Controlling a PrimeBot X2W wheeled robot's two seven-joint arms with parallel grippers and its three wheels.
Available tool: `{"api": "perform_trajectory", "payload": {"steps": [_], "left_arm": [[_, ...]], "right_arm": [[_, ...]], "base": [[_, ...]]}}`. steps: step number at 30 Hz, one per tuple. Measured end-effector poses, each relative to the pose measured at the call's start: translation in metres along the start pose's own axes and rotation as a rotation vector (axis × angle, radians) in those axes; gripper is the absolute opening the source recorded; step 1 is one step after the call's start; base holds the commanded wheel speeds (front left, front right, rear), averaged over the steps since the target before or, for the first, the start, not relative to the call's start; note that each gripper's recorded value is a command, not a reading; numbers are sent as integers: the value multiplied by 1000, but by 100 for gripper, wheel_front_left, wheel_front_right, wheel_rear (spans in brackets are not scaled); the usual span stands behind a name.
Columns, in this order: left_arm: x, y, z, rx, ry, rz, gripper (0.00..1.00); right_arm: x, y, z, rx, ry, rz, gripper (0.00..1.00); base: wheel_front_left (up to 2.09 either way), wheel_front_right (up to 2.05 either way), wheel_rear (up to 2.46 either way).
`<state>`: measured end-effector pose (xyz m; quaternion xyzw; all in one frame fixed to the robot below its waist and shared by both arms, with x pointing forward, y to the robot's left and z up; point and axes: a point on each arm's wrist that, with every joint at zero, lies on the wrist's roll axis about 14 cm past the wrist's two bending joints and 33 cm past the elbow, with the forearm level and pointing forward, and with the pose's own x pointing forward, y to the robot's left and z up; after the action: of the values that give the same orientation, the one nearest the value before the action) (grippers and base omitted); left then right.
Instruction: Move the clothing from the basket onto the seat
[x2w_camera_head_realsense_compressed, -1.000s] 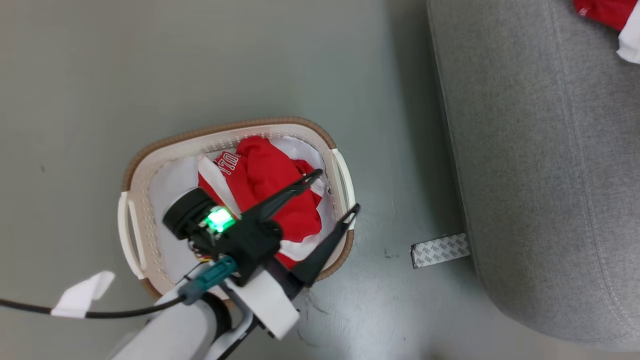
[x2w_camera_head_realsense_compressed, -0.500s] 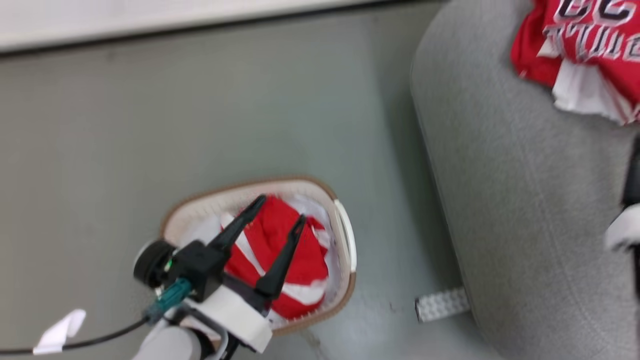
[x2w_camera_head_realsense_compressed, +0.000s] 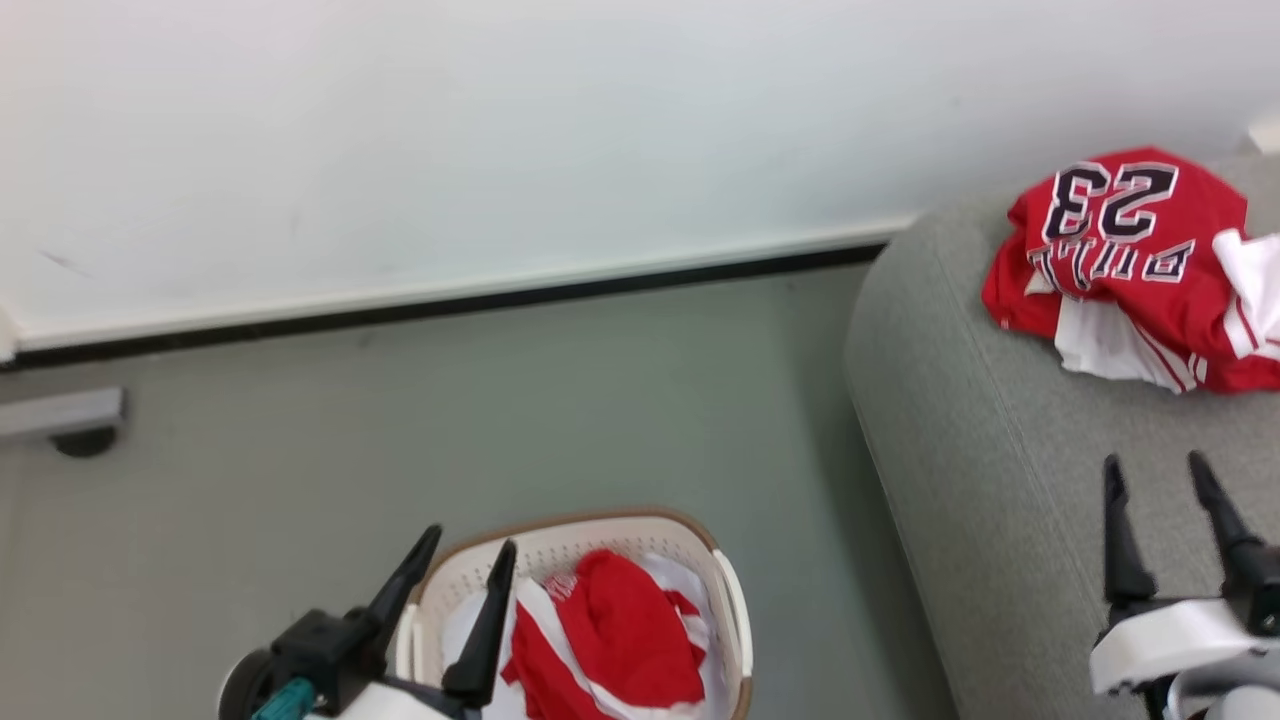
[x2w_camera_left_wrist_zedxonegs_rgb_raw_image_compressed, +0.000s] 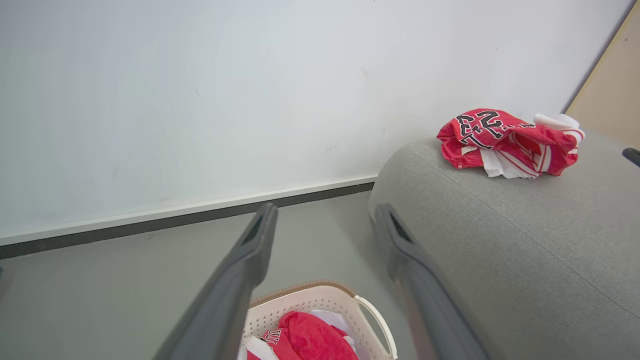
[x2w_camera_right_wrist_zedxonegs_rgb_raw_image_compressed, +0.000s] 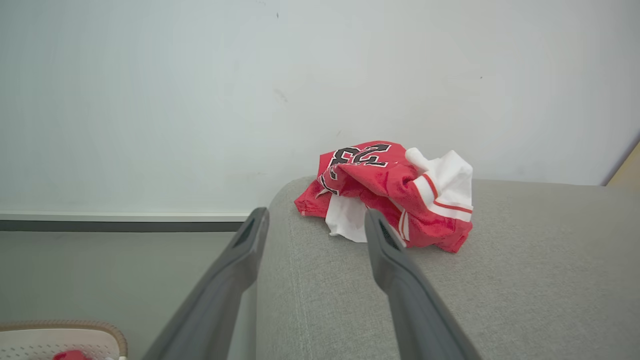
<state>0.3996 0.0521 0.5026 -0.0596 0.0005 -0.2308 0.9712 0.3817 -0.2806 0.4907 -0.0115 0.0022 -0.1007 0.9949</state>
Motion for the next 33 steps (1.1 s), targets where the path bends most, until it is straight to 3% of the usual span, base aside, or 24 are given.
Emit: {"api": "perform_trajectory", "payload": {"steps": [7,19,27,33], "left_arm": [[-44,31,12,28,-41,172,100],[-112,86,16,25,-77,440,100],[-120,92,12,23,-76,458,100],[-95,76,-2,-22,-42,369,100]], "right_arm": [[-28,43,16,32,-65,124,100],[-58,117,1,100,-19,335,100],[-57,129,-5,118,5,367,100],[-48,124,-9,113,18,348,100]], "base": [[0,0,0],[0,0,0],[0,0,0],[0,0,0]]}}
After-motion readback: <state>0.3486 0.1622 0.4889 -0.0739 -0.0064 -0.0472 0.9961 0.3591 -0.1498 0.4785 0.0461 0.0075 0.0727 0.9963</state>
